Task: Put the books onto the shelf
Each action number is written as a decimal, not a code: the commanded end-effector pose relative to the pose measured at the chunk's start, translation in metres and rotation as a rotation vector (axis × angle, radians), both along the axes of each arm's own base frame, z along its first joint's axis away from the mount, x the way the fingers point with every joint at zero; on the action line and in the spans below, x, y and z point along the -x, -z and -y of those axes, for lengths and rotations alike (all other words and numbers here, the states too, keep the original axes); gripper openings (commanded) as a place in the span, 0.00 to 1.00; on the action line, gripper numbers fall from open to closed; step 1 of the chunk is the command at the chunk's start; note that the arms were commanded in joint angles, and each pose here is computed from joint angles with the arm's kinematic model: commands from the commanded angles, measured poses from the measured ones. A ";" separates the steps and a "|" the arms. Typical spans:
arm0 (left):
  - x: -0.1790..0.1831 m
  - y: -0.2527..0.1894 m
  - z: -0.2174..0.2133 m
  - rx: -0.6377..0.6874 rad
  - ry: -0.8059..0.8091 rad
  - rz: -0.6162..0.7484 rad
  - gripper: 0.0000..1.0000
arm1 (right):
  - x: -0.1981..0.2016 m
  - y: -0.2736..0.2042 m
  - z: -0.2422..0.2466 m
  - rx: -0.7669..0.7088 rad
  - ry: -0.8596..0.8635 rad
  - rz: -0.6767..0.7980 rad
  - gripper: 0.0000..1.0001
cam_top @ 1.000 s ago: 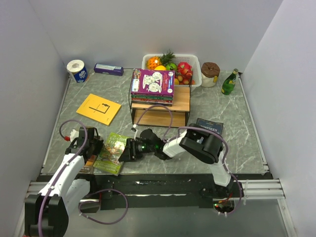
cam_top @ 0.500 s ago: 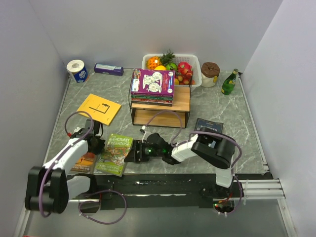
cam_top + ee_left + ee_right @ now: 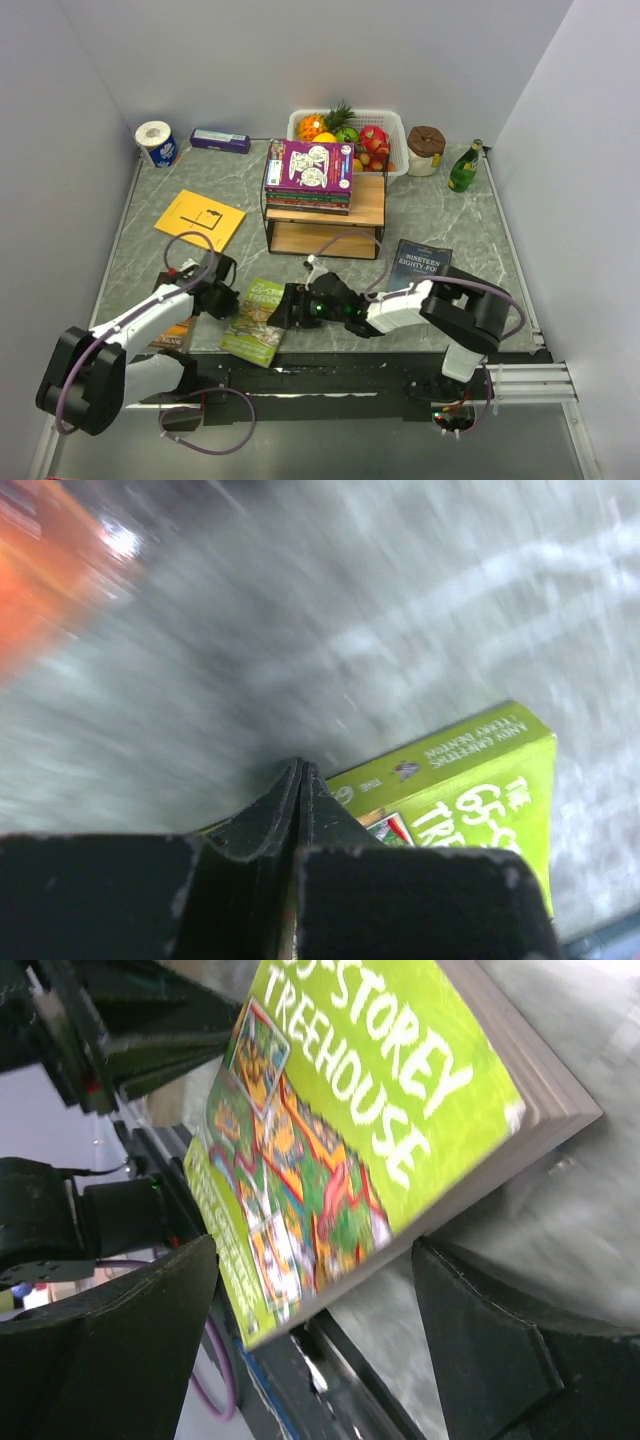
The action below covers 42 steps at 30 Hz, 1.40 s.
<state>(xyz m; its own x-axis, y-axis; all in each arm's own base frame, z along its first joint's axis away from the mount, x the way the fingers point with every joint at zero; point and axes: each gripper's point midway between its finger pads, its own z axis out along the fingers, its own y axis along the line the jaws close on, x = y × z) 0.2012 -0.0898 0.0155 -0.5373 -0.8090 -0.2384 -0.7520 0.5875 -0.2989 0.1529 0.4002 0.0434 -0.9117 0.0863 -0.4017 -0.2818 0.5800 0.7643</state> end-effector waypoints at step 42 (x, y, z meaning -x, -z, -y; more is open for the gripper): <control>0.053 -0.324 0.109 0.457 0.781 1.102 0.99 | 0.104 -0.292 0.104 -0.092 -0.555 0.443 0.01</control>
